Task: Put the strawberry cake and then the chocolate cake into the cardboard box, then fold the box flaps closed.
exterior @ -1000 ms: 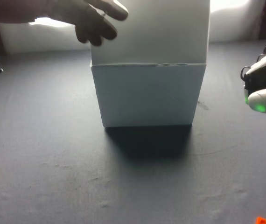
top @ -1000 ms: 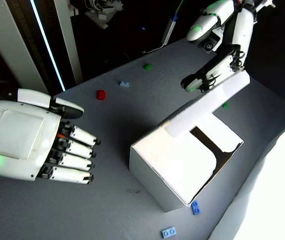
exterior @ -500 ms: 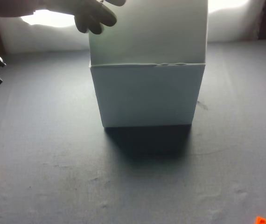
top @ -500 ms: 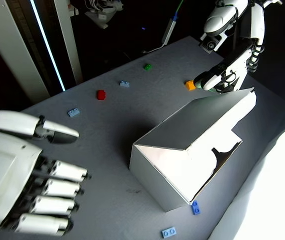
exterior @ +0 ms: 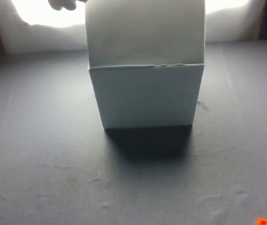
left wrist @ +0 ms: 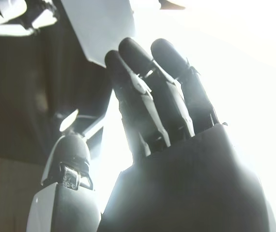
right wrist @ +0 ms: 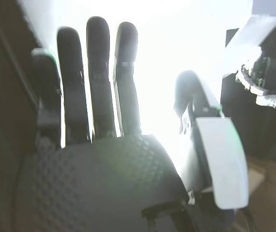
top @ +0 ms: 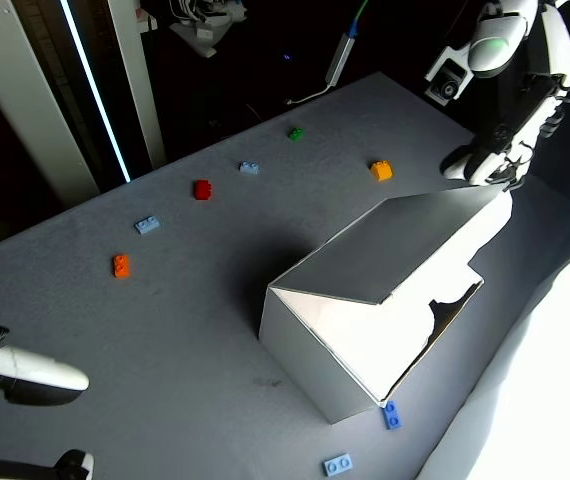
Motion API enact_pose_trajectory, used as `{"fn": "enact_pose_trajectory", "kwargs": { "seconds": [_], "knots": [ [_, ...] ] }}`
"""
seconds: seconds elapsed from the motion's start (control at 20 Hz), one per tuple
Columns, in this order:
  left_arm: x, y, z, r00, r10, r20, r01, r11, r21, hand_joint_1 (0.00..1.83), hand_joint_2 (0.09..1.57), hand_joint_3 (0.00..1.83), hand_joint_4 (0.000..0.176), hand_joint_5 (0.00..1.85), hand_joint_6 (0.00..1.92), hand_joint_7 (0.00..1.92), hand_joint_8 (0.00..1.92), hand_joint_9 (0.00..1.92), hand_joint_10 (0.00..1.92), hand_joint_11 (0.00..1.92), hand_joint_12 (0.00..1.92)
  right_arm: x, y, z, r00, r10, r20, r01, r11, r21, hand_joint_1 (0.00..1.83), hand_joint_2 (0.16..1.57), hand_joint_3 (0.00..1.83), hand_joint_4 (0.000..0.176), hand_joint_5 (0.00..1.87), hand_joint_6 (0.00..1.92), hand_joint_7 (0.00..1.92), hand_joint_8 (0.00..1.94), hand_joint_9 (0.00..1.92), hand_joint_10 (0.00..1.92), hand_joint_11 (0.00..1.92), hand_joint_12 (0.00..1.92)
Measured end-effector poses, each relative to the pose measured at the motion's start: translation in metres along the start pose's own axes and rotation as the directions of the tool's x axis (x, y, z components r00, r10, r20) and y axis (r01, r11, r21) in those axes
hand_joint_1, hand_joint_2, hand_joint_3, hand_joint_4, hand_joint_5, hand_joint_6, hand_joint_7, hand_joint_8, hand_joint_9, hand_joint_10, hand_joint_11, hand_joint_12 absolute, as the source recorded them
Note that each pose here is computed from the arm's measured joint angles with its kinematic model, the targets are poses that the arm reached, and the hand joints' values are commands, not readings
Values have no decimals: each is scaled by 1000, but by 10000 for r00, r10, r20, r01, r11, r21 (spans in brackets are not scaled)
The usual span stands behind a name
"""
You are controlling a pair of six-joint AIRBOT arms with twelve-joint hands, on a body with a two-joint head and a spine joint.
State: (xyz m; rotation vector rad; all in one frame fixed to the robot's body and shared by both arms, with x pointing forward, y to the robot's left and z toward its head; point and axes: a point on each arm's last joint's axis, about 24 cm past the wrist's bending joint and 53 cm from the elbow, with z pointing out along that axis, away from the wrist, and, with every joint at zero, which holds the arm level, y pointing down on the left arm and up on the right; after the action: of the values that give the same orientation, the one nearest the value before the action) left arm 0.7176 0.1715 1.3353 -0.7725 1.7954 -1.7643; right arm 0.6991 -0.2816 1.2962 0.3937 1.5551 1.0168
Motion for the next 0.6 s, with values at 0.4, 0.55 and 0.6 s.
{"fn": "enact_pose_trajectory", "kwargs": {
  "seconds": [0.4, 0.55, 0.6],
  "knots": [
    [42, -21, 4, 9918, -776, -1020, 846, 9942, 659, 184, 1266, 1, 0, 629, 0, 884, 0, 646, 932, 325, 1603, 6, 4, 3, 9999, -60, -96, 59, 9999, -125, 82, 1309, 0, 0, 684, 1024, 754, 1057, 561, 1330, 243, 1824],
    [49, -13, 12, 9891, -891, -1172, 980, 9925, 726, 199, 1260, 0, 0, 631, 1, 872, 0, 633, 938, 317, 1618, 17, 8, 4, 9994, -152, -305, 146, 9997, -213, 72, 1313, 1, 0, 672, 1018, 755, 1022, 568, 1288, 250, 1803],
    [51, -11, 15, 9858, -1138, -1233, 1243, 9889, 811, 159, 1271, 4, 0, 612, 0, 847, 0, 625, 945, 310, 1622, 18, 9, 4, 9992, -209, -333, 202, 9996, -213, 103, 1307, 0, 0, 679, 1033, 764, 1043, 574, 1308, 259, 1813]
  ]
}}
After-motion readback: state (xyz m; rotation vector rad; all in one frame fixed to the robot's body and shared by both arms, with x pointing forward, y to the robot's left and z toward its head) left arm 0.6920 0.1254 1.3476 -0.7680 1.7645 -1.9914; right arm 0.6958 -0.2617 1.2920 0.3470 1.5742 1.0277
